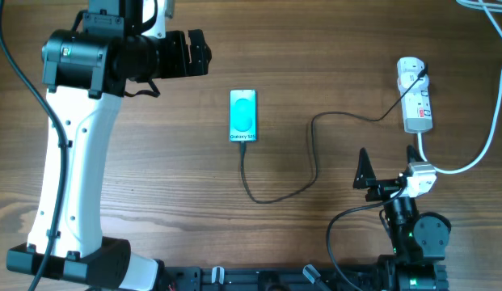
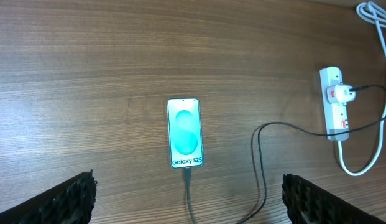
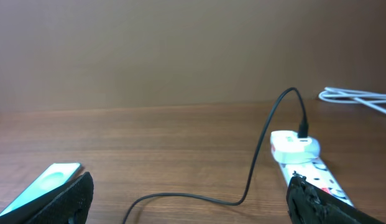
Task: Plug charger to phone and switch on socket
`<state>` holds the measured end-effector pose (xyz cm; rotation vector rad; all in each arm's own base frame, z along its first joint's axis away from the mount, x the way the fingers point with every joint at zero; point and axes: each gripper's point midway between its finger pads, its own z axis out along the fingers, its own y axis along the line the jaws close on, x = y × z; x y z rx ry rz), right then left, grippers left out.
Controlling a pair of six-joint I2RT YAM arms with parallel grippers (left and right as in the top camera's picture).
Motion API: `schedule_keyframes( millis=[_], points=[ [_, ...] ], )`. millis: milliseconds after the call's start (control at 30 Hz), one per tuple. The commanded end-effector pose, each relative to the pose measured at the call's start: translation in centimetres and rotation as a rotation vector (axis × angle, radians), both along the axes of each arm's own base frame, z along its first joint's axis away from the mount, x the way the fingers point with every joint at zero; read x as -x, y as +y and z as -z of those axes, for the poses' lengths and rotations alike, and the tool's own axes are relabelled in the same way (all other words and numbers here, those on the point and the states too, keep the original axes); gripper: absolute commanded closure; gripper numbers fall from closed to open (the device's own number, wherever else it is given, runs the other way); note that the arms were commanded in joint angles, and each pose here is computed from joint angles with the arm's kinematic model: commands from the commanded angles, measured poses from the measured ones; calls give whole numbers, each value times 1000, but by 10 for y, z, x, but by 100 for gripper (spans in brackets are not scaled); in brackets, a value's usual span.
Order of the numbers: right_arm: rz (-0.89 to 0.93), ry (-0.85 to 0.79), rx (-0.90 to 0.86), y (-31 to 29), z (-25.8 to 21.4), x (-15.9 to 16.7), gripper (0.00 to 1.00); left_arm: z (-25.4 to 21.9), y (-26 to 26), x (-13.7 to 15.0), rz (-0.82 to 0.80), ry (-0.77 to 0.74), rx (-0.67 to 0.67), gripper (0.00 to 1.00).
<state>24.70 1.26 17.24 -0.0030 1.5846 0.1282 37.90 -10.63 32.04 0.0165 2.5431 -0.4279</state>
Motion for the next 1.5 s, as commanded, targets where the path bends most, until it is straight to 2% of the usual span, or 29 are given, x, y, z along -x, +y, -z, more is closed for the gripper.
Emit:
schedule_keyframes(
  millis=[0, 200, 1467],
  points=[
    [35, -18, 60, -6, -3, 0, 0, 1, 0, 0, 3, -3, -8, 0],
    [39, -28, 218, -7, -3, 0, 0, 1, 0, 0, 3, -3, -8, 0],
    [40, -25, 208, -7, -2, 0, 0, 1, 0, 0, 3, -3, -8, 0]
  ],
)
